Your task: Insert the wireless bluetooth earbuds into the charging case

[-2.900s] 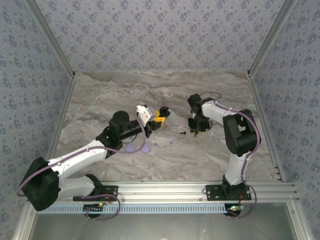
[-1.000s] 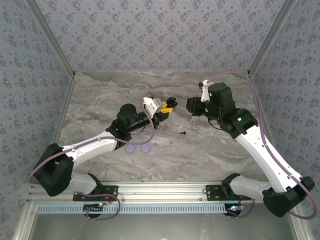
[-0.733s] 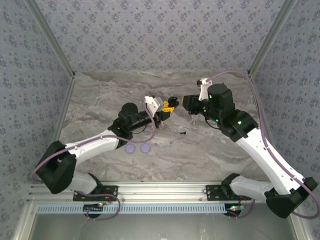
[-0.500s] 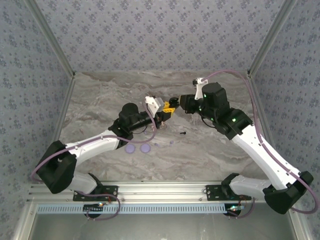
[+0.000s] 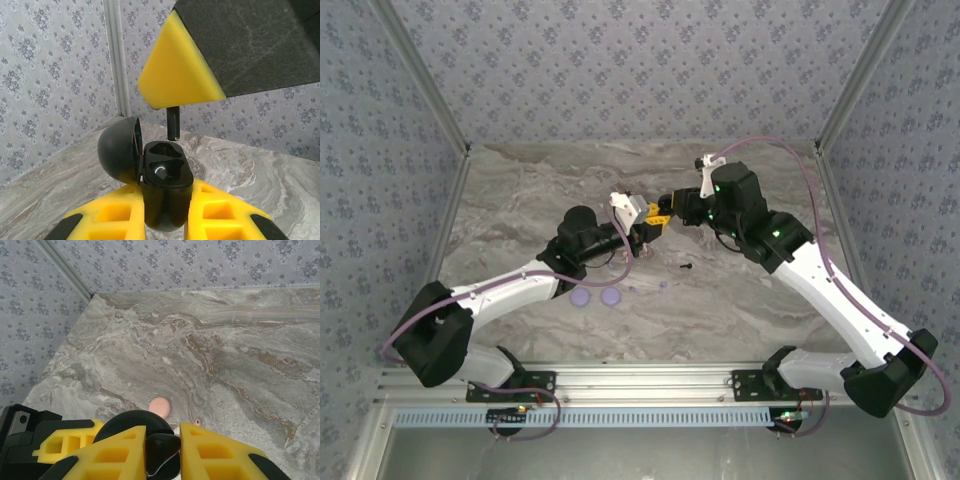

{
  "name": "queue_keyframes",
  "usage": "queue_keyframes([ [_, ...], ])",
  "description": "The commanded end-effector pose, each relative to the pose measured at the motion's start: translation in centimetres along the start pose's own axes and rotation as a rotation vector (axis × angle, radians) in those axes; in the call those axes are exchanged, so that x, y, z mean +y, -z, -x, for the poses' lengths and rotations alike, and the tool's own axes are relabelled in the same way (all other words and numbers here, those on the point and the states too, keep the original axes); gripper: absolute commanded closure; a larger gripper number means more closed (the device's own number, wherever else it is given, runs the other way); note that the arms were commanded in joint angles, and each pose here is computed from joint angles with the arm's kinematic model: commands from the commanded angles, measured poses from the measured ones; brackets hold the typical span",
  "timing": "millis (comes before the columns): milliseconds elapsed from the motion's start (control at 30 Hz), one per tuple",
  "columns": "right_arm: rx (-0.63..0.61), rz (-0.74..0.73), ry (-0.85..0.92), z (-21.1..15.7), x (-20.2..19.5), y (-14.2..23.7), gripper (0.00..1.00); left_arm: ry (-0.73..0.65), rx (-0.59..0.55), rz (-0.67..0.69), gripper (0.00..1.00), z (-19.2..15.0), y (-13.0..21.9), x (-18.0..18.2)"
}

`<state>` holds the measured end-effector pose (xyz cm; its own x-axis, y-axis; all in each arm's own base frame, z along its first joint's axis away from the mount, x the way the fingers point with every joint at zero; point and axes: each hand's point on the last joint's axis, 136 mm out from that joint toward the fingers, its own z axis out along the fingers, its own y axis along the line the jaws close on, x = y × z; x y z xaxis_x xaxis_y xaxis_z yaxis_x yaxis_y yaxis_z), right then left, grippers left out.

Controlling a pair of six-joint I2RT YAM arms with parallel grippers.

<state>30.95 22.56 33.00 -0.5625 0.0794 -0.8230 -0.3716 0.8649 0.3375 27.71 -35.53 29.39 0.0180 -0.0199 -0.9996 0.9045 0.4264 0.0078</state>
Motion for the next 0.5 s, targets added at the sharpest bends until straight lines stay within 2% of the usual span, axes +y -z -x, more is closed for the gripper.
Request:
queue_keyframes([
  [0,-0.014,-0.013,0.022,0.8,0.3,0.2,0.77,-0.018,-0.072,-0.029,1.0,2.6,-0.3,-0.6],
  [467,0.041,-0.003,0.036,-0.5,0.7,-0.4,0.77,-0.02,-0.072,-0.027,1.0,2.7,-0.3,-0.6],
])
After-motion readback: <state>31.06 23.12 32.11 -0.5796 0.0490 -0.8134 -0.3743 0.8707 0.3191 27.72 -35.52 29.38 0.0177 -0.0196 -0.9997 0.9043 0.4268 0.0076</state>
